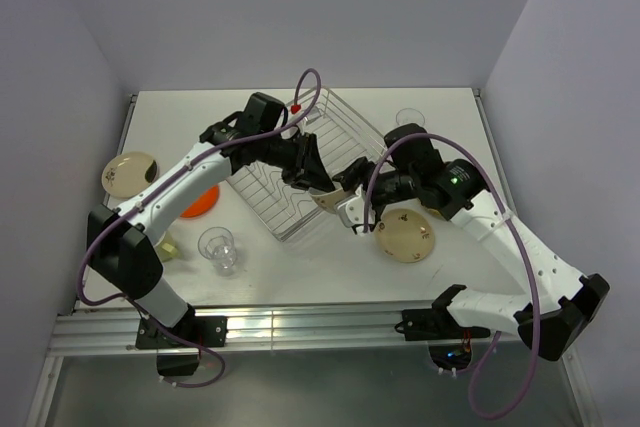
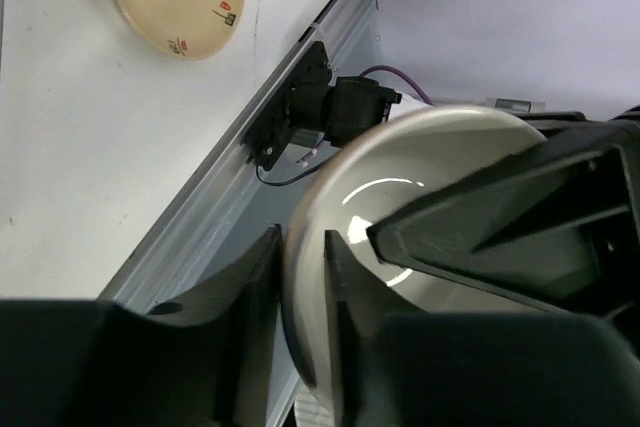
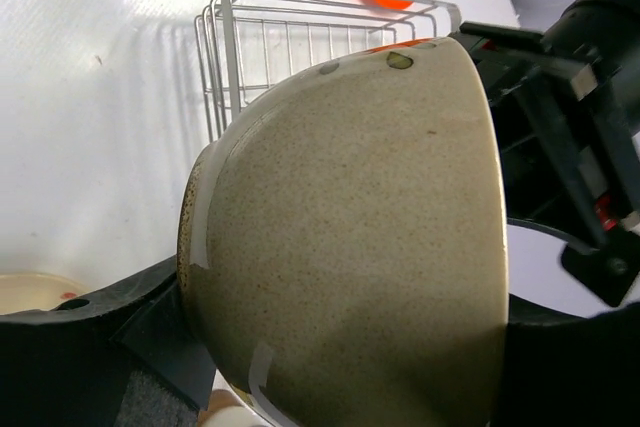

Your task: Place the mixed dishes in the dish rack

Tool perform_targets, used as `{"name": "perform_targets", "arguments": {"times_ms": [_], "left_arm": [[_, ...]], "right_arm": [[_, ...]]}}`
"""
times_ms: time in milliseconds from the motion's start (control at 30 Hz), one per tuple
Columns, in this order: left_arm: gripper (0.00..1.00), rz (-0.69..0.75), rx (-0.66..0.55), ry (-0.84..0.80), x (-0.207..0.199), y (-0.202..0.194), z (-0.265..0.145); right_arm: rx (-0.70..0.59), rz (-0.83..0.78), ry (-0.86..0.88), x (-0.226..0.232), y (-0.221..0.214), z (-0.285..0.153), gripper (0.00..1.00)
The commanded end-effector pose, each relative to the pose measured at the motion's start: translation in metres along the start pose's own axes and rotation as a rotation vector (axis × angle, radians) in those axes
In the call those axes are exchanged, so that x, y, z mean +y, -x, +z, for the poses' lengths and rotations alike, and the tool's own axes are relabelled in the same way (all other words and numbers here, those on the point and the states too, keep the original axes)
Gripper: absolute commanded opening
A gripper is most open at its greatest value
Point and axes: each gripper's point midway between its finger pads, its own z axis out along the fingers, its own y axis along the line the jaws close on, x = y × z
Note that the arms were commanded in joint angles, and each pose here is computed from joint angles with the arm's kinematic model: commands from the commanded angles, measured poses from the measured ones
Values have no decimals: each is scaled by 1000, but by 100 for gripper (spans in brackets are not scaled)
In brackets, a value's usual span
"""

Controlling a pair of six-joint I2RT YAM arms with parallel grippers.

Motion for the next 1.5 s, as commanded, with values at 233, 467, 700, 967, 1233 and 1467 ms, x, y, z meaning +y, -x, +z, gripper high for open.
{"name": "perform_targets", "arguments": {"times_ms": [233,467,700,967,1233,1467], "left_arm": [[49,118,-98,-67,-39,6,-36],[51,109,-152,-33,-31,13,-51],[52,147,-317,66,-39,39,-90],[53,278,-629,183,-68,70,-152],[67,368,-915,207,-49,52,-183],[75,345,-1060,229,-28,22,-204]], "right_arm": [[-50,65,-125,-31,12,-16,49],[-84,132,-146,-31,14,-19,48],[-116,203,-150,-28,12,-19,49],[-166,324,-153,-27,3,-13,48],[-263,653,-244,-68,-28,-4,48],[-377,1111,-293,-111,-90,20,47]]}}
